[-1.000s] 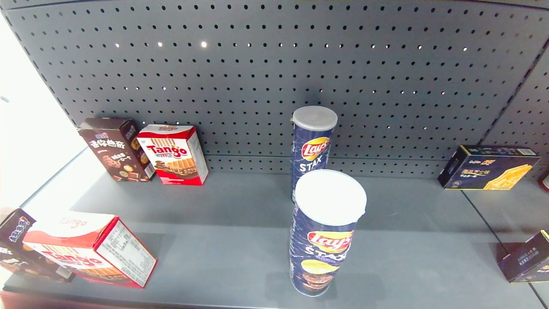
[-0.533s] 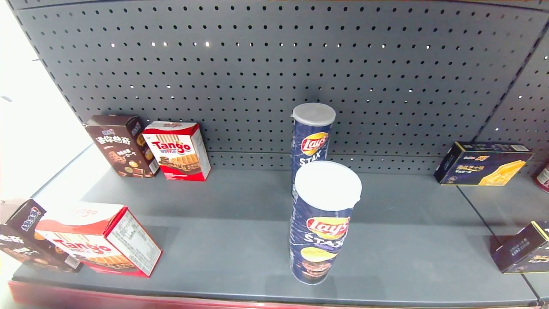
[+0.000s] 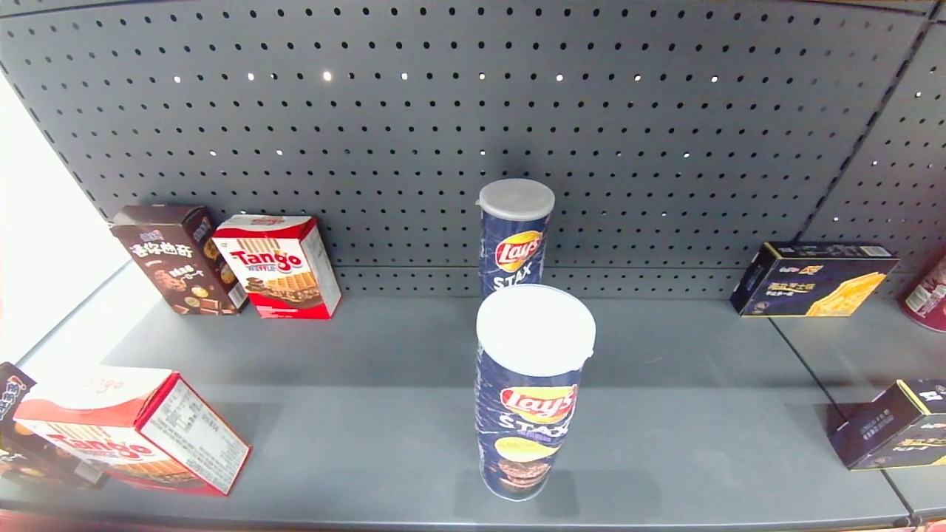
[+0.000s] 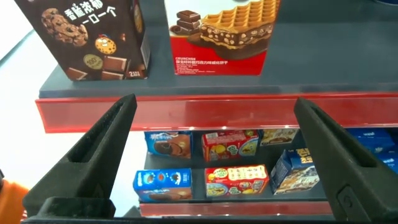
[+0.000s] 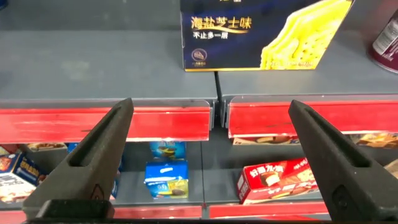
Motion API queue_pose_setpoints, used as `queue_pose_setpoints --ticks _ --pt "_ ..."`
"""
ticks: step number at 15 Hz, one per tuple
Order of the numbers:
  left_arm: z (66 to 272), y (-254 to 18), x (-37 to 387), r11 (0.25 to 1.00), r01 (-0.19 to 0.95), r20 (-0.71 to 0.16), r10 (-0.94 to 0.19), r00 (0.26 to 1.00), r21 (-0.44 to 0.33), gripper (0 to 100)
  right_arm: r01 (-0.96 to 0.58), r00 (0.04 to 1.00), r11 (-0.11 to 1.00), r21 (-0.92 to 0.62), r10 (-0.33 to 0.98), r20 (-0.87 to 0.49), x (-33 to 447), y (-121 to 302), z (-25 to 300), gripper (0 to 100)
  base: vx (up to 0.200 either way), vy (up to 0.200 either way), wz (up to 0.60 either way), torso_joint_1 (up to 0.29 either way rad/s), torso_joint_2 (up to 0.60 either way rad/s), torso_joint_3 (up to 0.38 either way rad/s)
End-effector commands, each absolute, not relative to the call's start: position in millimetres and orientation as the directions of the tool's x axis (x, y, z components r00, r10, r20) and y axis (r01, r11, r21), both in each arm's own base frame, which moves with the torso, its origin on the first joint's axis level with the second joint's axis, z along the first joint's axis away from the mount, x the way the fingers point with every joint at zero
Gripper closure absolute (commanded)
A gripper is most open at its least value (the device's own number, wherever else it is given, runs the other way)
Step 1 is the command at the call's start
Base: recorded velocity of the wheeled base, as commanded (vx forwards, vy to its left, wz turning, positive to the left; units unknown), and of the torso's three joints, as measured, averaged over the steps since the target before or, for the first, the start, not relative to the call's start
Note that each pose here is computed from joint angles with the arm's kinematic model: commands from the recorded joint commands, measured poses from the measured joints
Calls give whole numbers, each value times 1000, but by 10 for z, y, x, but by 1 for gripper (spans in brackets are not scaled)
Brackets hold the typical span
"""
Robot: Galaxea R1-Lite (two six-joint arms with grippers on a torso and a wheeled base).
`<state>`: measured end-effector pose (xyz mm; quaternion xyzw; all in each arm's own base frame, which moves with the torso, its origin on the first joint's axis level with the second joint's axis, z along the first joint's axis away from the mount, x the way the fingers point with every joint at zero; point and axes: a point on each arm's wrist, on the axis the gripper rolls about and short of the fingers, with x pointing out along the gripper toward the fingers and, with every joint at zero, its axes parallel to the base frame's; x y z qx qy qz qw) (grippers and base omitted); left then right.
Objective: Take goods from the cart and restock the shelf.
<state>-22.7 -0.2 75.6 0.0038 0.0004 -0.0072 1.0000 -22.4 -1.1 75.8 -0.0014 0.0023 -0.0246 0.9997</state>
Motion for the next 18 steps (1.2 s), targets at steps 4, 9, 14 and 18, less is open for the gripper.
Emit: queue_pose_setpoints --ticks 4,9,14,18 --pt "757 -2 -226 1000 15 -2 -15 1000 8 0 49 999 999 -3 -49 -8 -221 -11 758 0 0 0 0 0 0 0" --pt "757 -2 -226 1000 15 -2 -15 1000 8 0 49 999 999 -3 -49 -8 -221 -11 758 0 0 0 0 0 0 0" --pt "757 -2 -226 1000 15 -2 -15 1000 8 0 49 999 999 -3 -49 -8 -221 -11 758 0 0 0 0 0 0 0" --pt "757 -2 -226 1000 17 -2 -17 1000 8 0 49 999 999 -3 -49 -8 -221 -11 758 0 0 0 0 0 0 0"
